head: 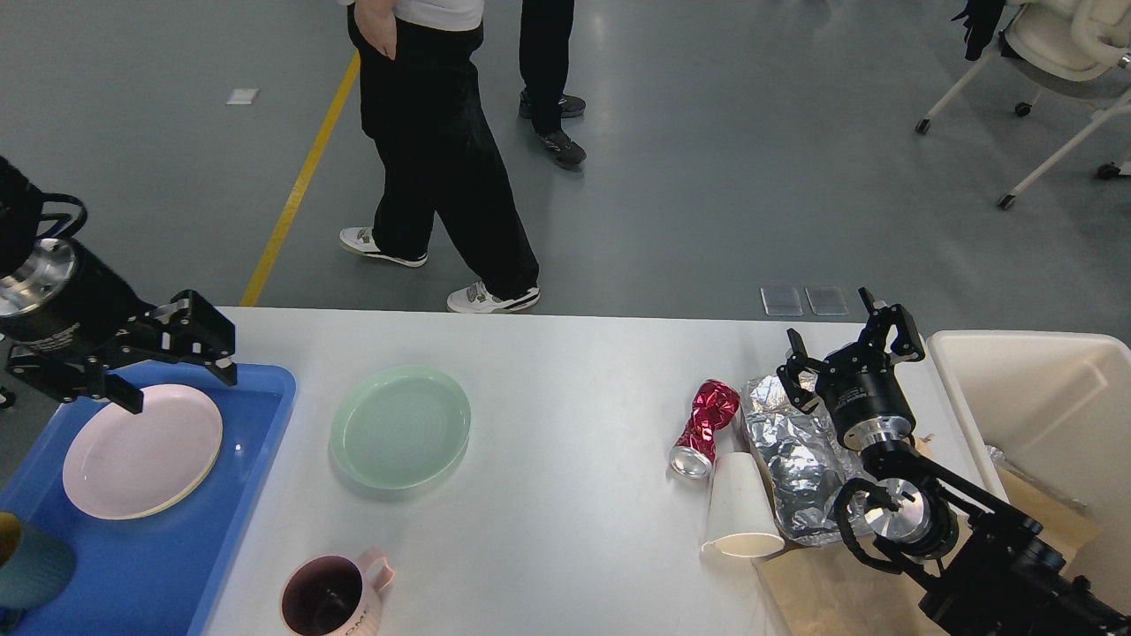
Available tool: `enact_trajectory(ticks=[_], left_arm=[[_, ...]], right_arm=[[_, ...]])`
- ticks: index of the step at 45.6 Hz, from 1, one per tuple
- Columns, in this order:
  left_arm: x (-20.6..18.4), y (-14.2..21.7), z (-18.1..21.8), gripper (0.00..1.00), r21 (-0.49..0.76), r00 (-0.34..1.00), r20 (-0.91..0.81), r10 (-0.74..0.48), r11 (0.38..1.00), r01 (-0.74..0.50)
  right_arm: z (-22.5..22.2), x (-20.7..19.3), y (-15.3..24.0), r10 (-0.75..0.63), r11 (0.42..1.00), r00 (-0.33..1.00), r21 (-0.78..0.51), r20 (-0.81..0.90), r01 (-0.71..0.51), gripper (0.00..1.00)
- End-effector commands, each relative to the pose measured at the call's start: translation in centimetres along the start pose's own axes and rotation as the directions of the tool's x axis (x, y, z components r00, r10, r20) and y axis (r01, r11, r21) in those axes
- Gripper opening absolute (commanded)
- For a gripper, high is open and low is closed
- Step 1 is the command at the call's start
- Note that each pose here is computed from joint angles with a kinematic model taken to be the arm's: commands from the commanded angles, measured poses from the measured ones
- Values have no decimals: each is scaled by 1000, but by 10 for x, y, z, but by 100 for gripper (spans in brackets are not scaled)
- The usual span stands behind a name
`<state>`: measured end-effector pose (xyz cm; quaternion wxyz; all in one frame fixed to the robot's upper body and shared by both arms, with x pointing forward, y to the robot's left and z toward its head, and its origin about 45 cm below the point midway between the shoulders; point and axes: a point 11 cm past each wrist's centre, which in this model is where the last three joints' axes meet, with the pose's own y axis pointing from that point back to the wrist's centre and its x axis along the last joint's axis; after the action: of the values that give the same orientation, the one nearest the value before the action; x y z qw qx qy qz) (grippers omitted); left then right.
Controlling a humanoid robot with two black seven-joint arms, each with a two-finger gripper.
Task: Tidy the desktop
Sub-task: 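Lift the left gripper and move it toward the pink mug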
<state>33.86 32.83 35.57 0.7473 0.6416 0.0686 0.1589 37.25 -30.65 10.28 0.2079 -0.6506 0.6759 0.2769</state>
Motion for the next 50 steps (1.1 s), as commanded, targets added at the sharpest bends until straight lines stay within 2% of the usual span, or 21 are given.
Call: enact_trajectory(ticks=[1, 8, 13, 17, 36, 44, 50], left_arm=[[-22, 19, 45, 89, -30, 998, 64, 22, 999, -20], [-48, 42, 76, 89, -49, 989, 133, 60, 997, -54], [-66, 56, 106, 89, -68, 981, 186, 60, 997, -48], [-70, 62, 114, 89, -89, 982, 183, 45, 996, -29], [-68, 61, 117, 95, -120, 983, 176, 52, 992, -31], [-62, 29, 96, 95, -143, 992, 123, -35, 988, 53], [-62, -14, 60, 95, -77, 980, 150, -134, 986, 146]], right_arm=[[0, 0, 0, 0, 1000, 1000, 0, 0, 0, 100], [0, 0, 0, 0, 1000, 1000, 0, 0, 0, 100], [0, 0, 0, 1, 1000, 1000, 0, -1, -1, 100], [0, 1, 0, 2, 1000, 1000, 0, -2, -2, 100], [0, 0, 0, 1, 1000, 1000, 0, -1, -1, 100], [0, 0, 0, 0, 1000, 1000, 0, 0, 0, 100], [0, 0, 0, 0, 1000, 1000, 0, 0, 0, 100]])
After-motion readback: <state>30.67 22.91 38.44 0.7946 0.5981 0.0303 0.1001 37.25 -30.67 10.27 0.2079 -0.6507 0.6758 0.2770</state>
